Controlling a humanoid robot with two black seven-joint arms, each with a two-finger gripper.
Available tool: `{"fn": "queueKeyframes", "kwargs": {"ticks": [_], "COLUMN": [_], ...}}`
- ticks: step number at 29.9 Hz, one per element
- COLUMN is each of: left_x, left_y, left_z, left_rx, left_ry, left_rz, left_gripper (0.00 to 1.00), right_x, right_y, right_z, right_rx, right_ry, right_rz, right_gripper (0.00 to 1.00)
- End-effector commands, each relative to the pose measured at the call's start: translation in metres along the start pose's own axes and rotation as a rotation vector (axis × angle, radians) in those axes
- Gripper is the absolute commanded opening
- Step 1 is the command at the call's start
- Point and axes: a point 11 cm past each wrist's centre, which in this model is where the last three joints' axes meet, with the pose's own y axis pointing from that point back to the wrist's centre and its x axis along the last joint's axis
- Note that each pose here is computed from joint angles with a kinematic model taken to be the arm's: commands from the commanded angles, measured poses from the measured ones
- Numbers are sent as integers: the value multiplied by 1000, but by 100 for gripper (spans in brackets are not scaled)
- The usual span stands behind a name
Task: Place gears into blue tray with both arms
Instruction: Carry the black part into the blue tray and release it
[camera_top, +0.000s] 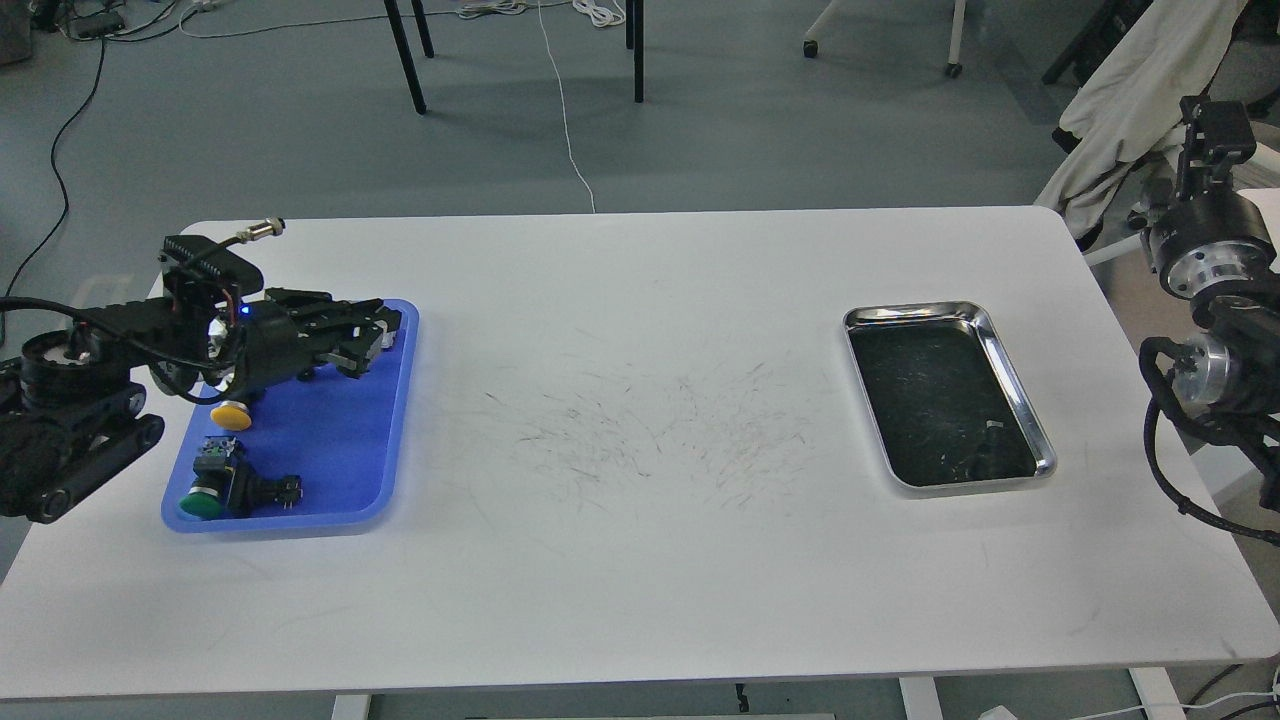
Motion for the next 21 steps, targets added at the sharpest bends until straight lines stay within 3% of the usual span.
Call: {"fn": "queueKeyframes", "kwargs": {"ticks": [1, 11, 21], "left_x": [-10, -66, -87], "left_y": [11, 16, 23], "left_z": [-10, 0, 0], "left_rx": [26, 10, 21], "left_ry": [4, 49, 64], "left_rz": [-10, -84, -107], "left_gripper": [8, 9, 11], "right_x": [2, 1, 0], "right_y": [0, -1, 0], "right_z": [-1, -3, -2], "right_rx": [2, 9, 9], "right_ry": [3, 20, 29], "right_rz": [3, -7, -13], "right_gripper": [95, 95, 95]}}
